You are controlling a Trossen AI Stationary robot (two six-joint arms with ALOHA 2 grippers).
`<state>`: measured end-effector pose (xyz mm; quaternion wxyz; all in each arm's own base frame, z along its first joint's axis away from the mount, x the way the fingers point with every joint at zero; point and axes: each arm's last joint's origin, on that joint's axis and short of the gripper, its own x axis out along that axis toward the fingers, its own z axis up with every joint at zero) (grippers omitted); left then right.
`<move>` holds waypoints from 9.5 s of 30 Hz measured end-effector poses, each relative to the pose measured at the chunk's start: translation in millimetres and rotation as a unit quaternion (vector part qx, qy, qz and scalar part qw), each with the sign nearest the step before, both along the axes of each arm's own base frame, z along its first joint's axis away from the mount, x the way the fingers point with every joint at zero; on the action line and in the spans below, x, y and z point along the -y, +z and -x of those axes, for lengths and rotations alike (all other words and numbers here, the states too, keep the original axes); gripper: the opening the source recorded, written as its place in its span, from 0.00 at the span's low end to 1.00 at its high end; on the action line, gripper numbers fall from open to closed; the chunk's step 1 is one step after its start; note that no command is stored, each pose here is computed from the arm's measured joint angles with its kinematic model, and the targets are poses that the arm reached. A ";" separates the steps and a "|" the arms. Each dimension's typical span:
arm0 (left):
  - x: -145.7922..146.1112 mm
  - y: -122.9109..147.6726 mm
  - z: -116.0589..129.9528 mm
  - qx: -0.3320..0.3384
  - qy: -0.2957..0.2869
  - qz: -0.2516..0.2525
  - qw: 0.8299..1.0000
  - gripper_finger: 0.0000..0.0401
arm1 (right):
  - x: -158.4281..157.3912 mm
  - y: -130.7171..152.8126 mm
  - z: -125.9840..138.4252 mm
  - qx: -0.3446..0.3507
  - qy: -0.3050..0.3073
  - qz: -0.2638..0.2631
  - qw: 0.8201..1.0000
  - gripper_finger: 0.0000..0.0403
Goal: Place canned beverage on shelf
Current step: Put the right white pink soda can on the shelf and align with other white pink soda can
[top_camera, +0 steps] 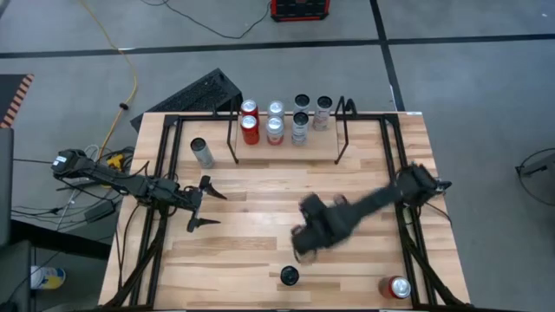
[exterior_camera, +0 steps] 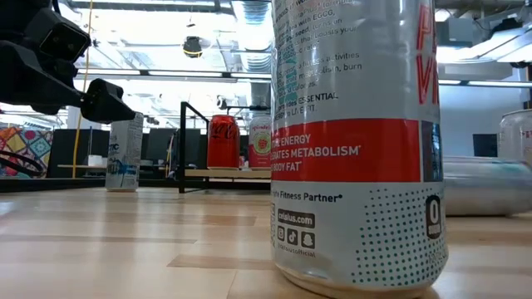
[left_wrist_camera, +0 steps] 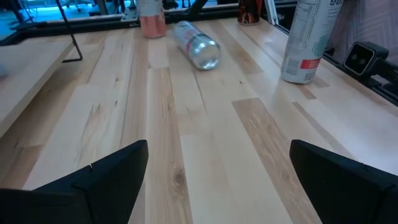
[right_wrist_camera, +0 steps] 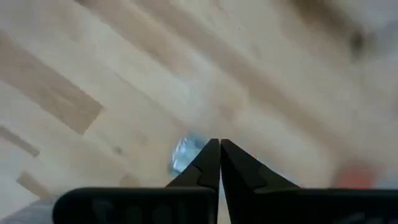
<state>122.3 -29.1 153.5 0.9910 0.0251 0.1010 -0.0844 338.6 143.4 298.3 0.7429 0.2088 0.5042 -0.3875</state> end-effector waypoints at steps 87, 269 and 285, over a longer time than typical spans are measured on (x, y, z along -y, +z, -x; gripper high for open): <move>-6.9 1.4 -0.6 0.008 0.134 0.065 0.989 0.95 | 63.9 -85.8 46.0 -0.100 0.396 0.023 0.913 0.74; 5.4 1.2 -29.2 0.012 0.090 0.039 0.995 0.95 | 101.4 -114.9 89.2 0.069 0.332 0.148 0.929 0.79; 20.1 -0.8 -95.2 -0.078 0.045 -0.050 0.995 0.95 | 138.2 -122.8 65.4 0.073 0.407 0.070 0.908 0.79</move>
